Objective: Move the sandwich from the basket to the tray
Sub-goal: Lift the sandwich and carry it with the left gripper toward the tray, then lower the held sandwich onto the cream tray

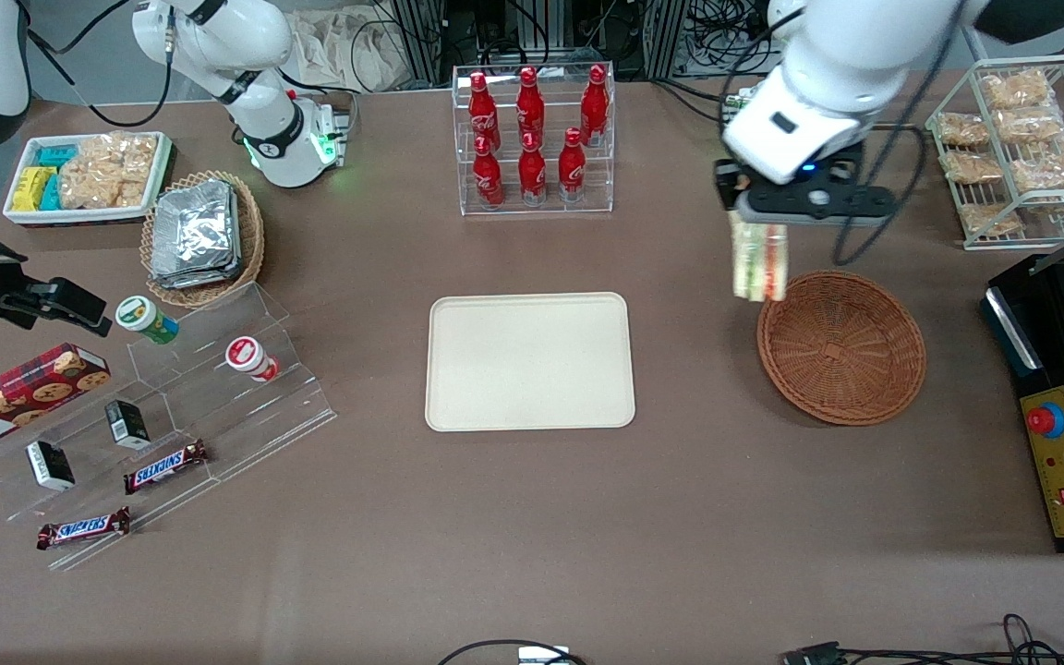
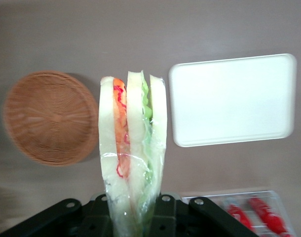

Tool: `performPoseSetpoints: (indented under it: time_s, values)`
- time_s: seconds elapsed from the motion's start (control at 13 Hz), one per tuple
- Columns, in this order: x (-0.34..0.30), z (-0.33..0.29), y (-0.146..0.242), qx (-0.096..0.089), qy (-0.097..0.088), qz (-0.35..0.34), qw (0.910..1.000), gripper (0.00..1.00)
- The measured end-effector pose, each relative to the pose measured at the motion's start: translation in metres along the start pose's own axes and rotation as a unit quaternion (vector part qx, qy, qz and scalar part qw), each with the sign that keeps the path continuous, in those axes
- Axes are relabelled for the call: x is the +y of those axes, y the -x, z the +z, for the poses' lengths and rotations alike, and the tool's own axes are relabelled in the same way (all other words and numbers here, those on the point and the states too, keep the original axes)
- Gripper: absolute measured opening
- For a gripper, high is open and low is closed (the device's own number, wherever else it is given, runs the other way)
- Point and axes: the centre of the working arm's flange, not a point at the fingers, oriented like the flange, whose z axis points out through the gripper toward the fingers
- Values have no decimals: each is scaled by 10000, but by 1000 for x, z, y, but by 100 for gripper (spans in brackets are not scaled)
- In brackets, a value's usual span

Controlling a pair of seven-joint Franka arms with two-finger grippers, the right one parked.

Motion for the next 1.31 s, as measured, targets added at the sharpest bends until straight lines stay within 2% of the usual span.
performPoseSetpoints:
  time_s: [0.23, 0.38, 0.54, 0.69, 0.85, 1.0, 1.15, 1.31]
  values:
    - [40, 24, -17, -338, 322, -398, 9981, 24]
    - [50, 46, -28, -490, 413, -428, 9970, 25]
    - [63, 78, -34, -530, 450, -392, 9968, 25]
    - [77, 125, -32, -486, 410, -339, 9974, 25]
    - [89, 179, -27, -305, 327, -238, 9987, 25]
    - [96, 235, -18, -165, 359, -142, 9991, 25]
    - [96, 284, -10, -105, 394, -100, 9991, 25]
    - [93, 328, -9, -98, 264, -166, 9995, 25]
